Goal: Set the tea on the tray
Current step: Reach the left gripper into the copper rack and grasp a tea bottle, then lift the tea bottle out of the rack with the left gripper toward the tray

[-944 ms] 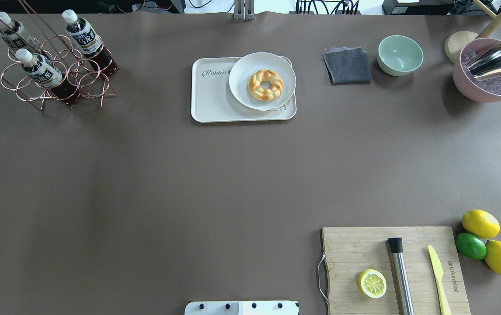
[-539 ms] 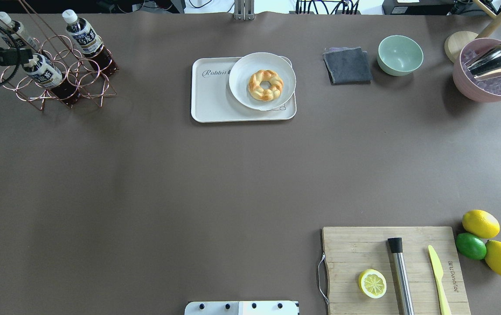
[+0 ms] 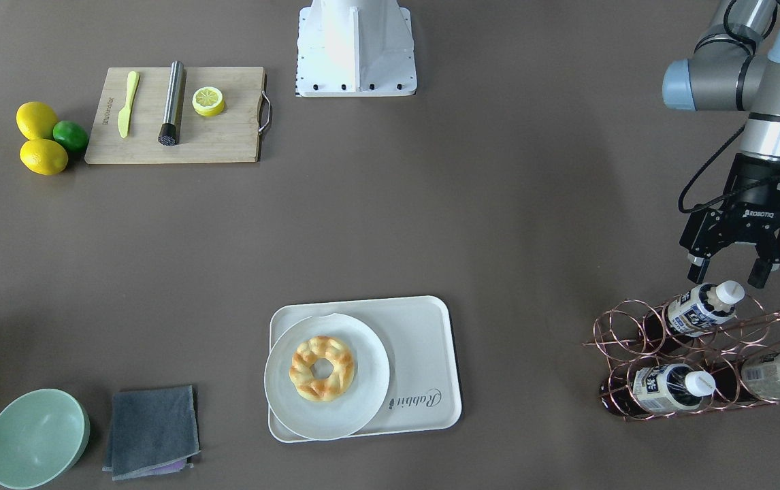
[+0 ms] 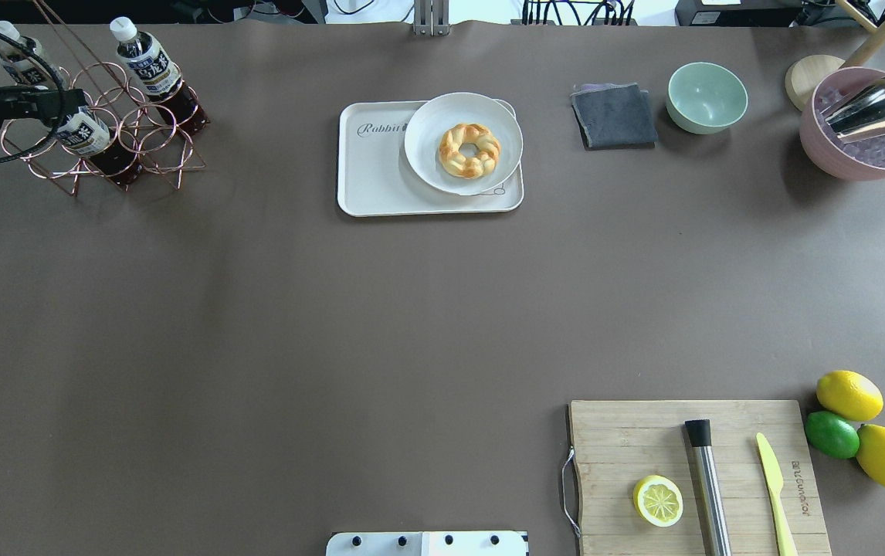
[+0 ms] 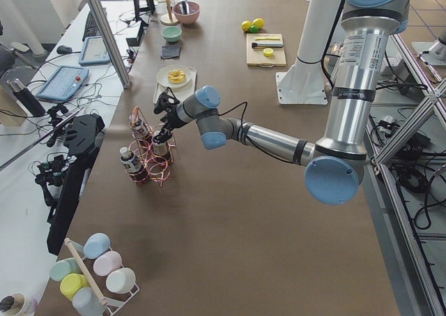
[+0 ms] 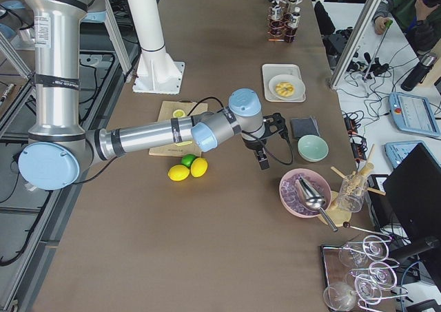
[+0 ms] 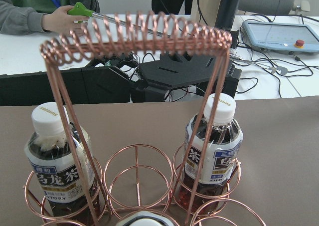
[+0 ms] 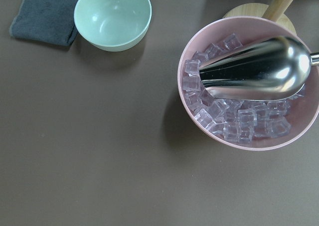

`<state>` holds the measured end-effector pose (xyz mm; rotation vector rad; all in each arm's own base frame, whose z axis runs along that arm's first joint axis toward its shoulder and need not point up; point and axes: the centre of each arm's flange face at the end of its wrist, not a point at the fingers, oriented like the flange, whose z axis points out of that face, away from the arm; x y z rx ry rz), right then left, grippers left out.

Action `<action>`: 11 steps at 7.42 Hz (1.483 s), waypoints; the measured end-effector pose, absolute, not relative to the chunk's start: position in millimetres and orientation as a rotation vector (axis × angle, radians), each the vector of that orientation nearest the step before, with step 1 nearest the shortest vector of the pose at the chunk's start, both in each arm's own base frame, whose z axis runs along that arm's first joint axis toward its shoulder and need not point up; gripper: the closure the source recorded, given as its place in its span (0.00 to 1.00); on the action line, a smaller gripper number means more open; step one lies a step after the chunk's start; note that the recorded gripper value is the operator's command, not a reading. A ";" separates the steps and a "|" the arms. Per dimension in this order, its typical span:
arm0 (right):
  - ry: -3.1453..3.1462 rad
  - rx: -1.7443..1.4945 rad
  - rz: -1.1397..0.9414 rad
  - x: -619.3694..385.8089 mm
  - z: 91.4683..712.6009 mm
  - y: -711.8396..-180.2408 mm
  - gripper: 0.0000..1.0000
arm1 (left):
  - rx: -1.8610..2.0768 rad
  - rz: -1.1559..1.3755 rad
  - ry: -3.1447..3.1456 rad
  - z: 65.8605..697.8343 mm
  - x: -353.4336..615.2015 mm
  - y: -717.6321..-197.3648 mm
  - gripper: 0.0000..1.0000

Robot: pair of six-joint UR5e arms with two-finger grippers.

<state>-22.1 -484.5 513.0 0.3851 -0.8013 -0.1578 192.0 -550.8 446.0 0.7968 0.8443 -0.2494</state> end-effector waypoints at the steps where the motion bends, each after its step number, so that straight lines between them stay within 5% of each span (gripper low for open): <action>1: -0.801 0.385 -0.158 -22.1 513.0 -484.5 0.00 | 0.801 -0.242 0.843 449.6 192.4 -551.0 0.13; 3: -0.801 0.386 -0.157 -21.9 513.0 -484.6 0.00 | 0.799 -0.238 0.834 458.2 192.5 -551.3 0.28; 6: -0.801 0.387 -0.158 -21.8 512.4 -484.5 0.00 | 0.813 -0.237 0.844 465.6 190.9 -550.3 0.93; 7: -0.801 0.388 -0.157 -21.5 511.8 -484.4 0.00 | 0.816 -0.238 0.846 465.0 190.0 -549.8 1.00; 11: -0.801 0.390 -0.158 -21.3 511.1 -483.9 0.00 | 0.835 -0.251 0.852 458.4 172.1 -544.3 1.00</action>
